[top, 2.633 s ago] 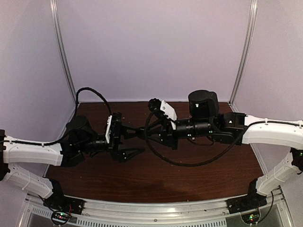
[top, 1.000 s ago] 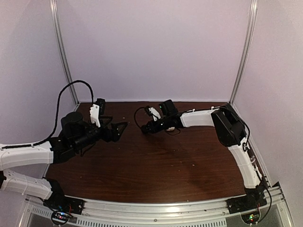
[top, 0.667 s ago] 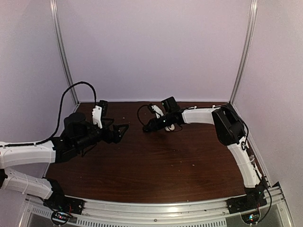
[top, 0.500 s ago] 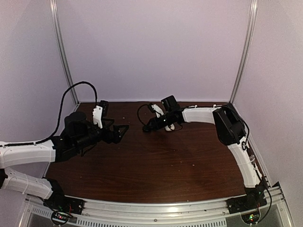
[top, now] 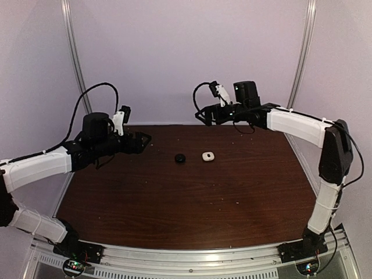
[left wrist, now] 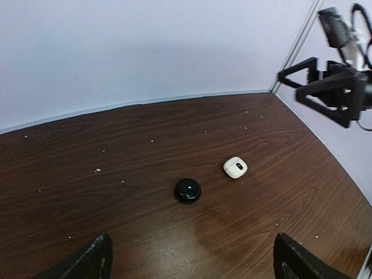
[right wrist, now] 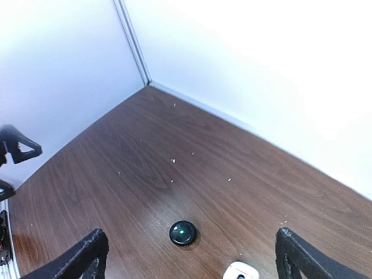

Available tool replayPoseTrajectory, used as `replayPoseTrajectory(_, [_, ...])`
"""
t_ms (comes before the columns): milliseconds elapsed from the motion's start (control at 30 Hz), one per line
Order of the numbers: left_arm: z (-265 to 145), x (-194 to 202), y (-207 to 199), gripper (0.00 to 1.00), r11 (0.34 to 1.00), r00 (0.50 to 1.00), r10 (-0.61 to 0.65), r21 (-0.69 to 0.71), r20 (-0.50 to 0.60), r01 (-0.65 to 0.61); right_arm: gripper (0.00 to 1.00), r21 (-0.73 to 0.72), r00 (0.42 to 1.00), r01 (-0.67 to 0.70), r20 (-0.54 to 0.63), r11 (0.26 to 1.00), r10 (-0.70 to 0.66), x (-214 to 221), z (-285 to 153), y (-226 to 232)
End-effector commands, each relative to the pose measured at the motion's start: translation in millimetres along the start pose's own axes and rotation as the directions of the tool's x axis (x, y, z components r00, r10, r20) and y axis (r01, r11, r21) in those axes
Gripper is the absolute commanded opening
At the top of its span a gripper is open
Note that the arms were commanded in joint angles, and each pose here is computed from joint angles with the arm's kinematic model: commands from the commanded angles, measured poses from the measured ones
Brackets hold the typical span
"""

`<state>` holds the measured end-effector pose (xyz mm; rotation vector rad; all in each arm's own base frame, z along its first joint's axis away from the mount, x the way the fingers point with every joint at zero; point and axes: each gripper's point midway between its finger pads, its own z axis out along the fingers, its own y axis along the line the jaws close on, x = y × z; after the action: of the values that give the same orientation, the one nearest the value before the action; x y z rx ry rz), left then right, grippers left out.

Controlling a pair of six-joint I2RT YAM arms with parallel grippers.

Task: Insert the wireless bluetooth earbuds into the charging case
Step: Reset both arms

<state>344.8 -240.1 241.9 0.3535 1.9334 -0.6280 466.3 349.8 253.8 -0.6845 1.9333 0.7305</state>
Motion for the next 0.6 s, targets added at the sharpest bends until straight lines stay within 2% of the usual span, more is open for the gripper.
replayPoseTrajectory(0, [-5.4, -15.5, 23.3, 0.98, 0.999, 0.999, -0.041, -0.022, 0.003, 0.041, 1.0, 0.106, 0.993, -0.026, 0.113, 0.994, 0.014, -17.7, -50.5, -14.5])
replayPoseTrajectory(100, [-9.0, -22.2, 41.1, 0.98, 0.996, 0.997, -0.071, -0.055, 0.021, 0.073, 1.0, 0.185, 0.988, -0.05, 0.152, 0.981, 0.022, -13.7, -81.5, -21.0])
replayPoseTrajectory(233, [-8.1, -6.6, 58.3, 0.98, 0.99, 0.993, -0.116, -0.088, -0.034, 0.113, 1.0, 0.256, 0.971, -0.116, 0.234, 0.96, 0.055, -7.4, -119.3, -25.6])
replayPoseTrajectory(567, [-13.6, 34.8, 68.0, 0.98, 0.987, 0.991, -0.129, -0.103, -0.035, 0.125, 1.0, 0.385, 0.949, -0.23, 0.293, 0.894, 0.118, 66.0, -165.9, -44.3])
